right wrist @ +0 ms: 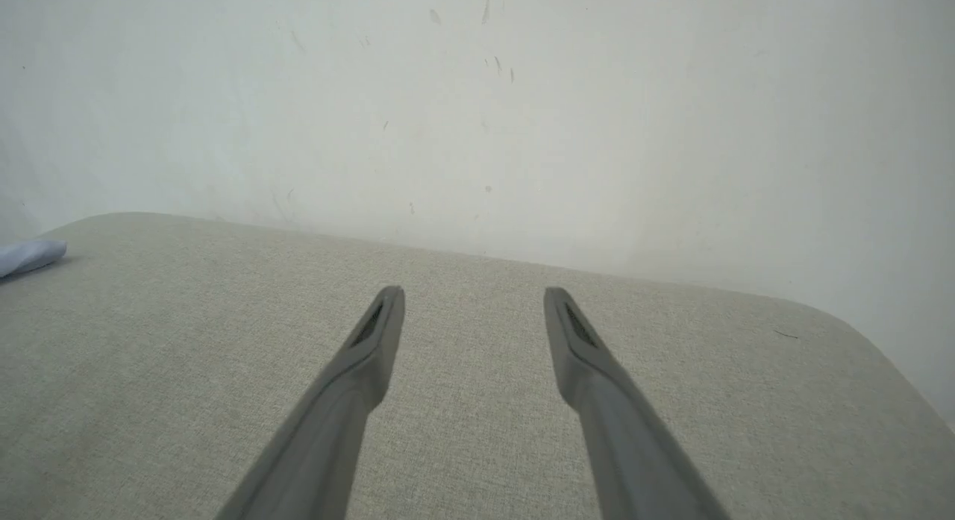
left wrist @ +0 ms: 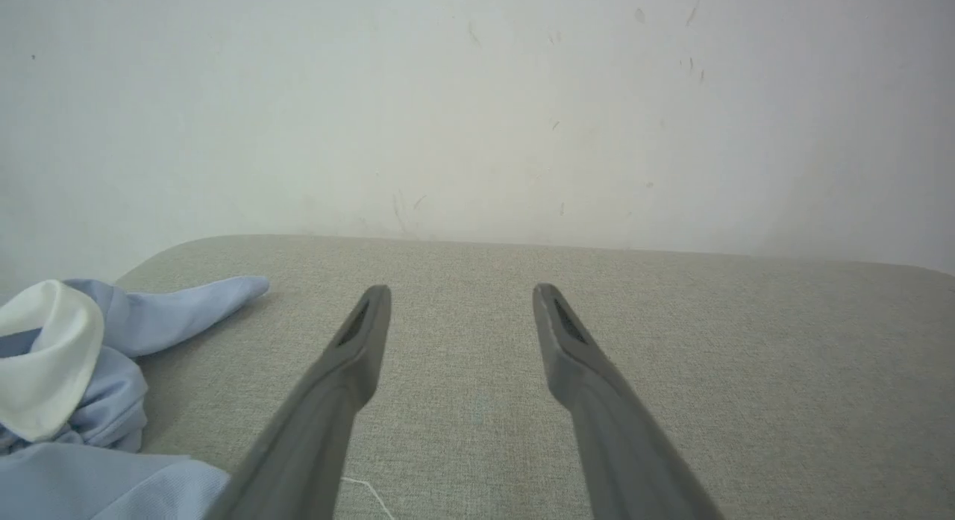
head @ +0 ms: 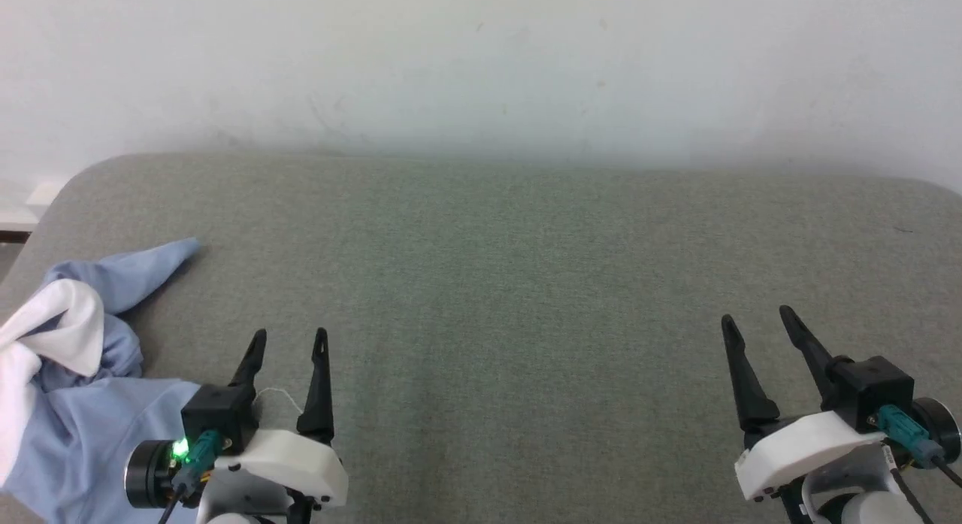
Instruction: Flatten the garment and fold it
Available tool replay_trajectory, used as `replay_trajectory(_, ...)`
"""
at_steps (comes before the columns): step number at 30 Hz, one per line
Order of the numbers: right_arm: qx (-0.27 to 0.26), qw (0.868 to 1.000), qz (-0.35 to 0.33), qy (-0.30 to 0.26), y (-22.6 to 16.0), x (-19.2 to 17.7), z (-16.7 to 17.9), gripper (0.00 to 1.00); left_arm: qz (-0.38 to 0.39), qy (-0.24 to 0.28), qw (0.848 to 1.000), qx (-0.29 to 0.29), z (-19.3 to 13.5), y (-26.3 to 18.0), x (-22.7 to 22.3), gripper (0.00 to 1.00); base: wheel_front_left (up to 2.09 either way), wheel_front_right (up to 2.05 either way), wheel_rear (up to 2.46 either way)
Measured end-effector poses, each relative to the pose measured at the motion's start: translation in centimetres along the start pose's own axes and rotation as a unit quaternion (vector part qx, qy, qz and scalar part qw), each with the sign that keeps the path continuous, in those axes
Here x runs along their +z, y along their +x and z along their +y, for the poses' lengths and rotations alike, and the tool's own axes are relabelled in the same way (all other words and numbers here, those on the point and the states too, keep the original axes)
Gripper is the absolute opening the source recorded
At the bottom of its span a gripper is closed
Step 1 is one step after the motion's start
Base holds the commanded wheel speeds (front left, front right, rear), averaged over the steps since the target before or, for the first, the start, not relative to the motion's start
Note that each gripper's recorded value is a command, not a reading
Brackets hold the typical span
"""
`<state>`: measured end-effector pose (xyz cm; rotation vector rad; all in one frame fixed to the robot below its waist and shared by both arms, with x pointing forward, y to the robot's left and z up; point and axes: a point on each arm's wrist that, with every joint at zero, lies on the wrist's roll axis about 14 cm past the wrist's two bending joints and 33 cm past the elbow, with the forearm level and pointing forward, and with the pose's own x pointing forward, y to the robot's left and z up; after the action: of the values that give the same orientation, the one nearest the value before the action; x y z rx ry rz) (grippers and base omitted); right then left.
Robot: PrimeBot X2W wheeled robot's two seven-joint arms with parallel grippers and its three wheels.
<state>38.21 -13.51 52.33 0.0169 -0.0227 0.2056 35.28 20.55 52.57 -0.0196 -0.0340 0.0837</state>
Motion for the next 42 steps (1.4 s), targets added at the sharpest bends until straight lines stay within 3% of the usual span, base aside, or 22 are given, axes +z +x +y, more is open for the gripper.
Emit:
replay_trajectory(19, 0.076, 0.997, -0.008, 0.008, 2.5, 0.1, 4.9, 1.00, -0.015, -0.027, 0.996, 0.085, 5.3, -2.8, 0.3, 1.00, 0.00, 0.00, 0.00)
replay_trajectory(42, 0.178, 0.983, -0.018, 0.026, 4.9, 0.6, 12.1, 1.00, -0.037, -0.048, 0.976, 0.208, 12.3, -8.2, 0.5, 1.00, -0.01, -0.01, -0.01)
